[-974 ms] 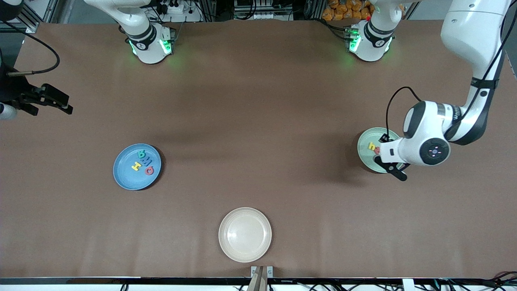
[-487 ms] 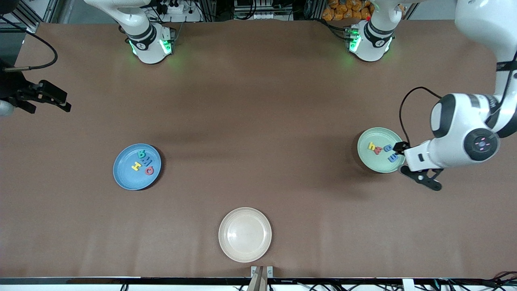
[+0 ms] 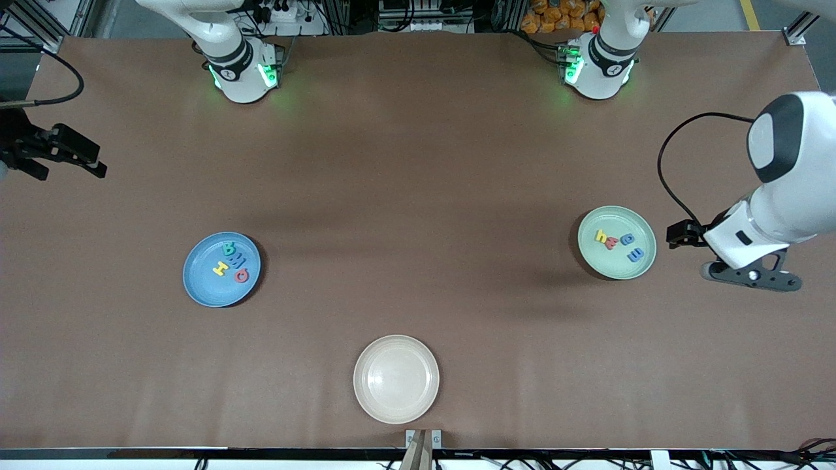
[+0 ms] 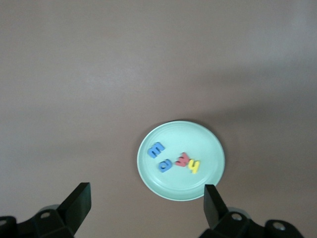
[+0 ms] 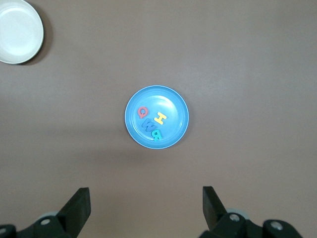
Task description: Sort uppercase to blue plate, lowercase to green plate
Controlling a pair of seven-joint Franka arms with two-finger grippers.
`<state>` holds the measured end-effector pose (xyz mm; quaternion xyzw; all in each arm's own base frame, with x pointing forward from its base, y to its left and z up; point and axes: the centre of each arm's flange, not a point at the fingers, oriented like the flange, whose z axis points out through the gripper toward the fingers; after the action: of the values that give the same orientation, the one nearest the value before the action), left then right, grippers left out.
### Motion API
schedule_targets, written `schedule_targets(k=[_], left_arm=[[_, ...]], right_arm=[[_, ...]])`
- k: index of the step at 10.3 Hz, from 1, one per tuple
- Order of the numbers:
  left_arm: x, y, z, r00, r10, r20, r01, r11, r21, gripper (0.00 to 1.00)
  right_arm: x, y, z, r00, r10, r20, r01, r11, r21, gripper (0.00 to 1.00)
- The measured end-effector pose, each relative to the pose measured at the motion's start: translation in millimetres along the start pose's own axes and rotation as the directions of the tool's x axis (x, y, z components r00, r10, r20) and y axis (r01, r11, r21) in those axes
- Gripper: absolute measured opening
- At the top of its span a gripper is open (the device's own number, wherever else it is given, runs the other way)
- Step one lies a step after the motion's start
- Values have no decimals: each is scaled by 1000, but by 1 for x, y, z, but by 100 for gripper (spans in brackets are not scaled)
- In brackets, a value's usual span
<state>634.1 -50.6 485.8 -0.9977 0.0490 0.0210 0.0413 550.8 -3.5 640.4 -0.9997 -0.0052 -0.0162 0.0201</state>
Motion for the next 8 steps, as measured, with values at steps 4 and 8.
schedule_targets(k=[4,8], left_arm=[[-9,11,-41,979,-197,-41,197,980,-7,100],[-18,-32,-73,959,-271,-81,272,962,-8,100]], right_arm=[[2,-1,3,1000,-2,5,2,1000,0,100],[8,0,8,1000,-1,6,1,1000,0,100]])
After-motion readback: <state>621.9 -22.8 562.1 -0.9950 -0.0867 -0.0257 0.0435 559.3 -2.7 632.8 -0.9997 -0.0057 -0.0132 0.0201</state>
